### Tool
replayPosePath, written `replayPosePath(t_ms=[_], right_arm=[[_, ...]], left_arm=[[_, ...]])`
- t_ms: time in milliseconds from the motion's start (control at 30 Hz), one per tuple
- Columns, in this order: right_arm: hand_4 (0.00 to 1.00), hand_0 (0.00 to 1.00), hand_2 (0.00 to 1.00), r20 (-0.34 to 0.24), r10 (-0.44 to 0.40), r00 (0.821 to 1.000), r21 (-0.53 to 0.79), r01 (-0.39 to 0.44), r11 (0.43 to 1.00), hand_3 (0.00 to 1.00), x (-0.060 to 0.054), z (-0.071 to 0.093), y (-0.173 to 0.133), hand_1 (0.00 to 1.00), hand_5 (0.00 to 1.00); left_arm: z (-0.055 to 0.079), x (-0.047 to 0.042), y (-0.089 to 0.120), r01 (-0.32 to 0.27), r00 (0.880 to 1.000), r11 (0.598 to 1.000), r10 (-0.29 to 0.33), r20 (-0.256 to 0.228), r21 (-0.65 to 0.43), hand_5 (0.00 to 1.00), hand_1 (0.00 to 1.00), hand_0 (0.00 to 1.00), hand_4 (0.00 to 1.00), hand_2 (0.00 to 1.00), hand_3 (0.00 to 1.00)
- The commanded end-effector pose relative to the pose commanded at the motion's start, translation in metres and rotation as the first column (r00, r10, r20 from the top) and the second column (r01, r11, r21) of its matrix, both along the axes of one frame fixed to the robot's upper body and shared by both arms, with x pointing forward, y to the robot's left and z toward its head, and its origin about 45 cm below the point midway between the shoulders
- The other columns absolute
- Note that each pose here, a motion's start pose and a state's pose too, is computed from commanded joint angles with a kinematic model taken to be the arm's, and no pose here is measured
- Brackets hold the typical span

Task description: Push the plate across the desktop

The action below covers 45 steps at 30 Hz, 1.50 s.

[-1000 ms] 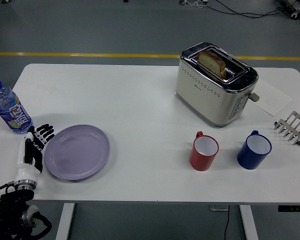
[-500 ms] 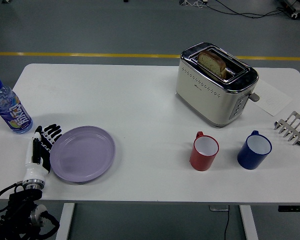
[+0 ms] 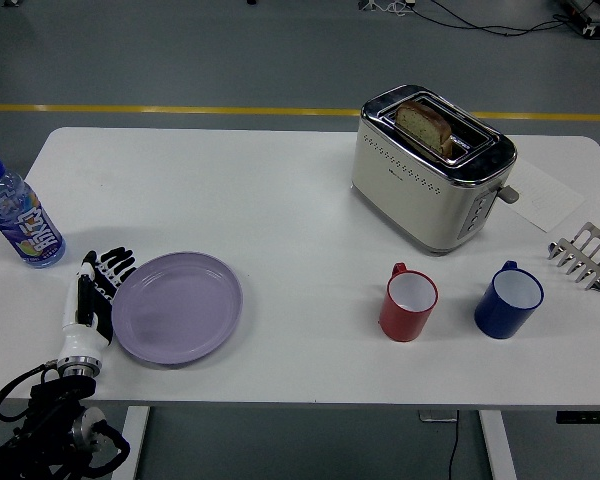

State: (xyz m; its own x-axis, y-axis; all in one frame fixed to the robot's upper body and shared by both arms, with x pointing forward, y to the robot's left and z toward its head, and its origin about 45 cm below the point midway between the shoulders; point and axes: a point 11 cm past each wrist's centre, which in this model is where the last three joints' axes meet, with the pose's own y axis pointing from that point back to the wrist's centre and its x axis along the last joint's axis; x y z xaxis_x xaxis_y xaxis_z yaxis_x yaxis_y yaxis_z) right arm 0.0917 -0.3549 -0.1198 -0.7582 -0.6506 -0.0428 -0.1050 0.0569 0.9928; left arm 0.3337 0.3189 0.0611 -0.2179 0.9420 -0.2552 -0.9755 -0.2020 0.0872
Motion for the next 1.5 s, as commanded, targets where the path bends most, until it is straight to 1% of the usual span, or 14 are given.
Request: replayPosePath(t_ms=[100, 333, 533, 767, 1000, 1333, 1500], right_arm=[[0.455, 0.694, 0.752, 0.001, 0.005, 1.0, 0.001, -0.005, 1.0, 0.659, 0.0, 0.0, 0.0, 0.684, 0.344], [0.454, 0.693, 0.751, 0.004, 0.009, 1.0, 0.004, -0.009, 1.0, 0.659, 0.001, 0.0, 0.001, 0.685, 0.343], [0.454, 0.694, 0.751, 0.006, 0.014, 1.0, 0.006, -0.014, 1.0, 0.658, 0.002, 0.0, 0.002, 0.684, 0.345], [0.453, 0.693, 0.751, 0.009, 0.018, 1.0, 0.007, -0.018, 1.0, 0.659, 0.003, 0.0, 0.002, 0.684, 0.344], [0.453, 0.692, 0.75, 0.01, 0.022, 1.0, 0.008, -0.023, 1.0, 0.658, 0.004, 0.0, 0.003, 0.684, 0.343], [0.454, 0.691, 0.751, 0.01, 0.028, 1.0, 0.012, -0.028, 1.0, 0.657, 0.003, 0.0, 0.004, 0.683, 0.342], [0.453, 0.691, 0.75, 0.011, 0.031, 0.999, 0.013, -0.031, 0.999, 0.656, 0.004, 0.0, 0.005, 0.682, 0.343]], left_arm=[[0.001, 0.0046, -0.007, 0.01, 1.0, 1.0, -0.01, 0.003, -0.011, 0.998, 0.703, 0.686, 0.396, 0.654, 0.562], [-0.001, 0.0062, -0.015, 0.026, 1.0, 0.999, -0.026, -0.007, -0.021, 0.998, 0.704, 0.686, 0.392, 0.654, 0.562], [-0.001, 0.0096, -0.021, 0.037, 0.999, 0.999, -0.037, -0.008, -0.033, 0.998, 0.703, 0.686, 0.389, 0.654, 0.561], [0.0, 0.0124, -0.033, 0.072, 0.997, 0.996, -0.072, -0.01, -0.043, 0.998, 0.703, 0.686, 0.387, 0.654, 0.561], [-0.006, 0.009, -0.044, 0.101, 0.994, 0.993, -0.102, -0.031, -0.058, 0.998, 0.703, 0.685, 0.386, 0.654, 0.561], [-0.009, 0.0079, -0.06, 0.15, 0.987, 0.987, -0.153, -0.047, -0.059, 0.998, 0.702, 0.685, 0.383, 0.654, 0.561], [-0.009, 0.0099, -0.069, 0.175, 0.983, 0.983, -0.178, -0.05, -0.058, 0.998, 0.702, 0.685, 0.379, 0.654, 0.561]])
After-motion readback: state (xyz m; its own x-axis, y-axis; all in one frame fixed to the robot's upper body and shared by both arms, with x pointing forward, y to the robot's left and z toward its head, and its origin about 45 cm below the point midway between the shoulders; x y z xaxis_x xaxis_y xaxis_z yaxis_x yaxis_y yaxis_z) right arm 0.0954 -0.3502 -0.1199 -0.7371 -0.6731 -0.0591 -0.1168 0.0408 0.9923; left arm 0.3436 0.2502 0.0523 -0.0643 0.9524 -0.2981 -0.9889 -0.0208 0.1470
